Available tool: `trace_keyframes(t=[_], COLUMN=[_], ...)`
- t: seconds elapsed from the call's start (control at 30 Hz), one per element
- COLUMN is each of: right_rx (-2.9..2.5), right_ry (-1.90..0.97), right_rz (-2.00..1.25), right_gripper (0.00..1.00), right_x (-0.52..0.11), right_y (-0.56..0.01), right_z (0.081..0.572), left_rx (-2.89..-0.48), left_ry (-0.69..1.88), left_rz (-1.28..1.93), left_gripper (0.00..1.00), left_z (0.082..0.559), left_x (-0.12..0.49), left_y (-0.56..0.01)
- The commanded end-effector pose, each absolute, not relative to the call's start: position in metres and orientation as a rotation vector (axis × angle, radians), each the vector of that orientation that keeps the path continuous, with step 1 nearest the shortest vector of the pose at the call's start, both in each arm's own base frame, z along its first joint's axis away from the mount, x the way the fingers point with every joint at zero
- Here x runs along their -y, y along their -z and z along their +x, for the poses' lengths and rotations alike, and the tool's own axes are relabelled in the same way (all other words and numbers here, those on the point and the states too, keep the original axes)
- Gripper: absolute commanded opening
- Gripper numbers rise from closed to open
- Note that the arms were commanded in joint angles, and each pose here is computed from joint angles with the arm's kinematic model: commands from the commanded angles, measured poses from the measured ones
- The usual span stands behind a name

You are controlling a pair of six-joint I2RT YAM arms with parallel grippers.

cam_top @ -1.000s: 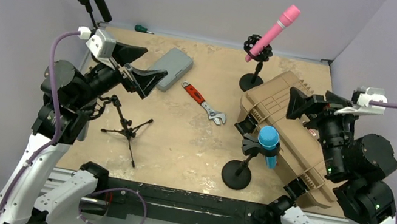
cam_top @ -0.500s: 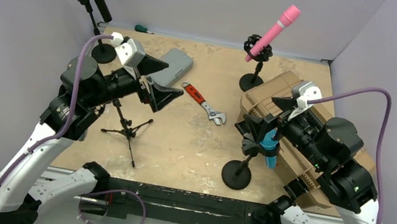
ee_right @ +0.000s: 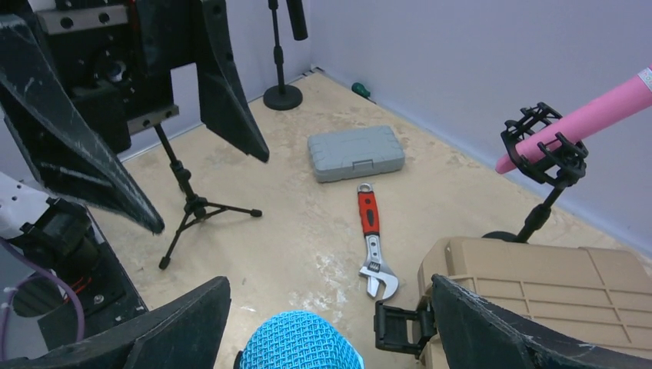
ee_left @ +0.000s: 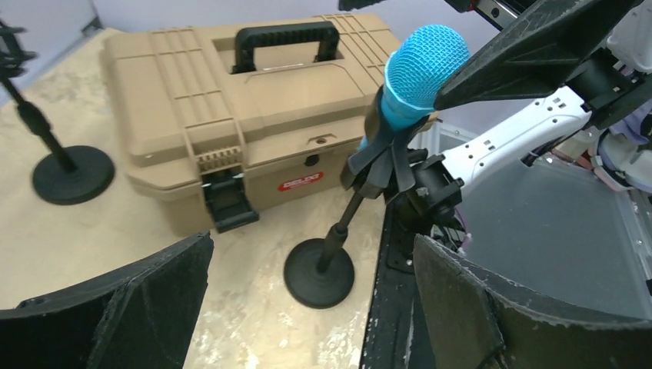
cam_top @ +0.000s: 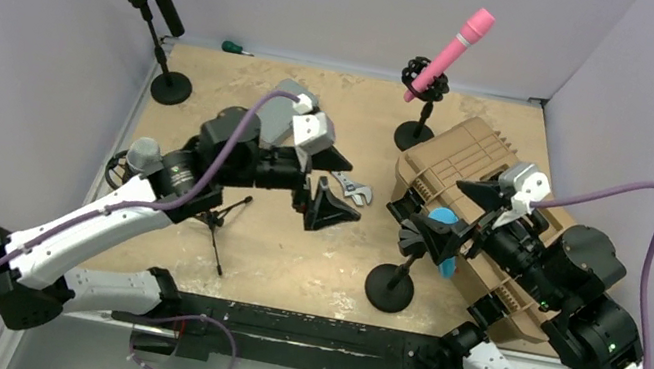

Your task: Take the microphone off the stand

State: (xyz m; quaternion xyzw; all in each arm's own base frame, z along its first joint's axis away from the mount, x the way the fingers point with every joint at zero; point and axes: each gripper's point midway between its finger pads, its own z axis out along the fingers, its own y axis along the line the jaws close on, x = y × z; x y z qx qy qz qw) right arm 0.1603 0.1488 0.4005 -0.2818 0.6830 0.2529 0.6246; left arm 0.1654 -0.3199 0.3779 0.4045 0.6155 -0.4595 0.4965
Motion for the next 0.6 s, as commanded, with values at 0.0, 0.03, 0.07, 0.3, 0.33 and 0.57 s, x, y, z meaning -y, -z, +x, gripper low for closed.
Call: trace_keyframes(t=[0.0,0.03,0.07,0.3,0.33,0.57], right_rx=[-1.625,-1.632,-1.632,-1.604,-1.601,-1.62], right_ry=[-0.556,-0.551,-0.549,-0.57,-0.575,-0.641], right_rz=[-0.632,-0.629,-0.628,-0.635,-0.639,-0.653], right_gripper=[0.98,0.97,0.96,0.83,0.83,0.85], right_x=[-0.142,-0.141,-0.14,-0.136,-0.137,-0.146], right_y=[-0.389,-0.387,-0.387,-0.388,-0.387,-0.378], right_z=[0.16,0.159,0.158,0.148,0.147,0.142], left_rx=[-1.385,-1.39,-1.392,-1.35,-1.342,-1.33], left_ry=[1.137,1.129,1.122,1.113,1.115,1.163], left_rz=[0.947,0.941,0.937,0.977,0.979,0.958], left_gripper=[1.0,1.0,1.0,0.99,0.99,1.0], left_z=[0.157,0.156,0.156,0.146,0.145,0.141], left_x=[0.352,0.361,0.37,0.407,0.409,0.417], left_y=[-0.399,-0.397,-0.395,-0.383,-0.382,-0.371])
